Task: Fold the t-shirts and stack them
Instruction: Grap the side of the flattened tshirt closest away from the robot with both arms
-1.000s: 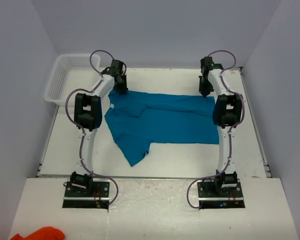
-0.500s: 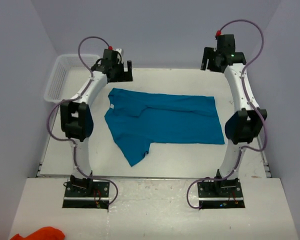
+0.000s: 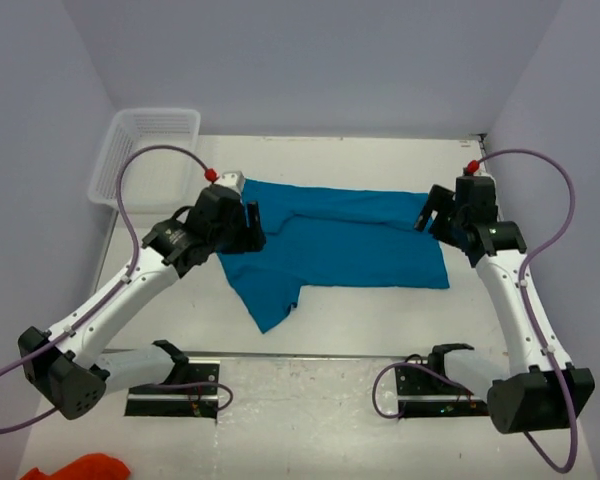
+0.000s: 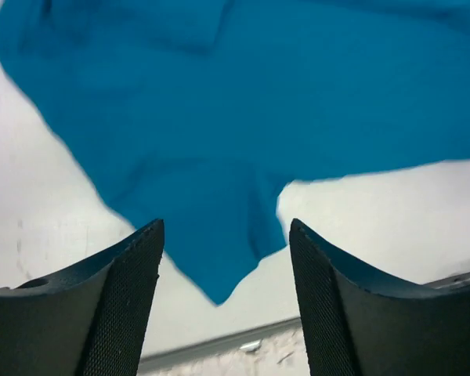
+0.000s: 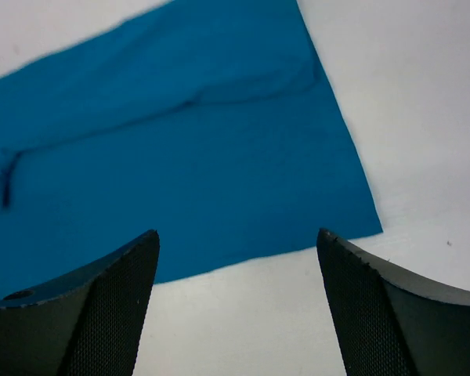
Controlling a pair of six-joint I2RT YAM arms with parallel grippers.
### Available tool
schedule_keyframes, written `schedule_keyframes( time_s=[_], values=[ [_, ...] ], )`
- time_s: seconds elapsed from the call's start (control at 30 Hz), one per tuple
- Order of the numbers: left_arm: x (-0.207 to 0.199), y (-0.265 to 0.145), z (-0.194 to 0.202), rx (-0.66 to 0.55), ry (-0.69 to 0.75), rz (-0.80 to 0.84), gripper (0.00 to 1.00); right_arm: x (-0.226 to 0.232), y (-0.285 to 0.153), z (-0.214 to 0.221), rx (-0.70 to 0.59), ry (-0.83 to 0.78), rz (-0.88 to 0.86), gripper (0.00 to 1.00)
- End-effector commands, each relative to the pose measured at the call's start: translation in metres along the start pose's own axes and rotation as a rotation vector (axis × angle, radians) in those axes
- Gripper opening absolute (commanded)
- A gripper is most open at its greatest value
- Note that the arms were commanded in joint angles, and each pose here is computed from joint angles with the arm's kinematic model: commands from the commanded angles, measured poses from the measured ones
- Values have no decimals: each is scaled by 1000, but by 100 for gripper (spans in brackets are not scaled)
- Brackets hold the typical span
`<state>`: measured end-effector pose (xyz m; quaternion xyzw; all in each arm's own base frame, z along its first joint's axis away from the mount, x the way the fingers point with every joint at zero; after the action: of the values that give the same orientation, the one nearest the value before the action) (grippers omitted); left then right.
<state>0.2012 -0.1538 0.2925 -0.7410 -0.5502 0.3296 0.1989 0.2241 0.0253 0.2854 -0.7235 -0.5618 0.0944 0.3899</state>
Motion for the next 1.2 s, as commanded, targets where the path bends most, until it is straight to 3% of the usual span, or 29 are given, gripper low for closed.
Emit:
schedule_keyframes(
  time_s=[0.0, 0.2, 0.4, 0.87, 1.13, 1.17],
  values=[
    [15, 9, 56, 132, -90, -155, 66, -1, 1, 10, 27, 45, -23, 81],
    [17, 20, 116, 210, -97, -257, 59, 8, -19, 3, 12, 70, -123, 82],
    [1, 33, 163, 284, -49, -314, 61, 10, -25, 5, 19, 63, -176, 82],
    [-12, 62, 193, 351, 25, -379, 59, 1, -20, 20, 11, 33, -180, 82],
    [-18, 70, 202, 395, 40, -349, 46, -1, -19, 22, 11, 35, -158, 82],
    [-17, 71, 204, 405, 40, -343, 35, -1, -19, 21, 8, 35, -153, 82]
  ],
)
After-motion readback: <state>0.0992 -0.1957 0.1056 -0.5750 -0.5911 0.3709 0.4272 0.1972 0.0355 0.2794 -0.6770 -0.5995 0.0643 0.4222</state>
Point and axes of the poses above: each gripper's point midway between its finger pads, its own y axis out along the fingers, its own x axis along the line the jaws close on, z = x × y, the point moved 10 cm from there along -y, back along the fingers, and after that the axes turned 4 degrees about y, right-handed, at the moved point
